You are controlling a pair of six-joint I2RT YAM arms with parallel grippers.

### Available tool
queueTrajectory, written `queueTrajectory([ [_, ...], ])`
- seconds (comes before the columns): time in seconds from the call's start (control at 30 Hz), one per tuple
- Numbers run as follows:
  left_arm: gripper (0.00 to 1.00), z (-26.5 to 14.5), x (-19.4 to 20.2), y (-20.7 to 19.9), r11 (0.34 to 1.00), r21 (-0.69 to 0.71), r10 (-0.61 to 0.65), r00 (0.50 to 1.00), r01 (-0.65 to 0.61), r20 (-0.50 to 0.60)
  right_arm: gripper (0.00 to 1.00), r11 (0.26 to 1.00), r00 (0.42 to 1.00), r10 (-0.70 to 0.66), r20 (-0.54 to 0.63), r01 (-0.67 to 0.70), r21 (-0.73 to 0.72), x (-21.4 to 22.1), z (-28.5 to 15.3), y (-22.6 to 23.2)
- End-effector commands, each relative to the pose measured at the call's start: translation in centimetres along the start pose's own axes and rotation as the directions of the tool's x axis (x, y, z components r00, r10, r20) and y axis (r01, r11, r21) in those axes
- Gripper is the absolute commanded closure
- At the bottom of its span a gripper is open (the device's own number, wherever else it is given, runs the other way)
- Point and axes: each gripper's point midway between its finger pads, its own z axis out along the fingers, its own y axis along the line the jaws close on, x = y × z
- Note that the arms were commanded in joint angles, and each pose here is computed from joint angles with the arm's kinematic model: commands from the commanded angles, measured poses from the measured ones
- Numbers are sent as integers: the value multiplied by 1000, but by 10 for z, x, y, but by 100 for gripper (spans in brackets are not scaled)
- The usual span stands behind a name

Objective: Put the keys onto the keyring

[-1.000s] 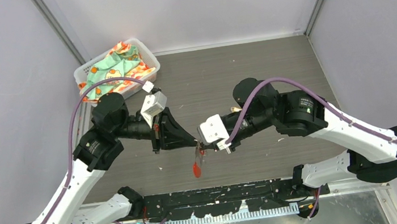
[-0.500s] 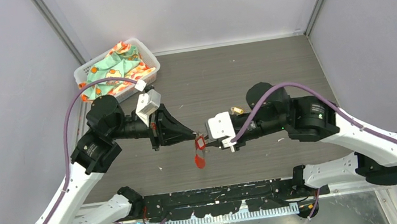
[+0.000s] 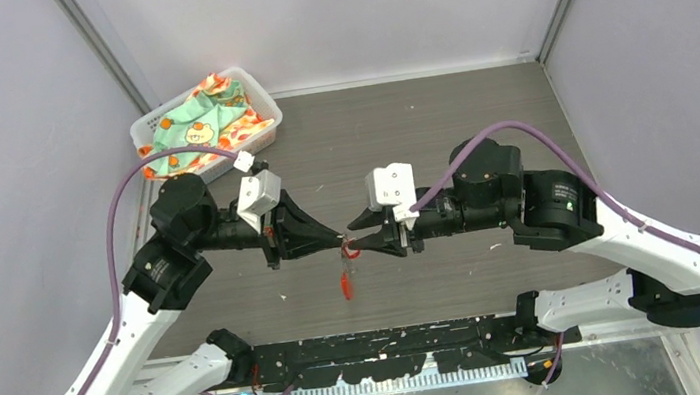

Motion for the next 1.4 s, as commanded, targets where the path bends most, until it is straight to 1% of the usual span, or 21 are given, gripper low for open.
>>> queueTrajectory([
  [0.0,100,-4,-12,1,996,-33,86,996,-85,40,65,990,987,119,112,-127,63,-23,5,-9],
  [0.13,100,-5,-12,0,996,-31,86,995,-85,42,64,986,978,147,148,-157,62,-24,4,-7],
  [0.37,100,-4,-14,-1,996,-23,84,995,-83,46,66,979,973,196,124,-202,38,-18,11,-3],
  [0.43,100,-4,-13,-2,996,-21,82,996,-82,44,70,978,972,200,120,-204,27,-19,12,-2],
  [0.57,100,-5,-14,-3,996,-21,85,995,-84,45,83,979,974,203,105,-205,9,-15,11,1],
  [0.63,100,-5,-15,-4,996,-17,85,995,-85,46,86,977,973,210,100,-212,9,-13,11,1],
  [0.7,100,-5,-14,-4,996,-14,83,995,-83,45,86,976,972,214,95,-216,9,-11,11,1],
  [0.87,100,-6,-15,-8,996,-2,86,995,-86,46,78,972,969,228,90,-232,29,-6,13,-4],
  [1.0,100,-6,-15,-8,996,-3,94,994,-94,48,77,970,967,239,83,-242,20,-3,14,-4],
  [1.03,100,-7,-15,-8,995,-3,96,994,-96,48,78,970,967,240,82,-242,17,-2,14,-4],
  [1.07,100,-7,-15,-9,995,-3,96,994,-96,49,82,970,967,242,83,-243,8,-2,13,-3],
  [1.13,100,-7,-16,-9,995,-1,97,994,-97,49,91,970,966,242,85,-243,-2,-3,13,-2],
  [1.17,100,-7,-16,-10,995,1,98,994,-98,50,98,970,966,244,83,-244,-6,-3,13,-2],
  [1.37,100,-6,-11,-9,996,10,94,995,-94,38,99,965,962,258,91,-252,-64,-6,16,6],
])
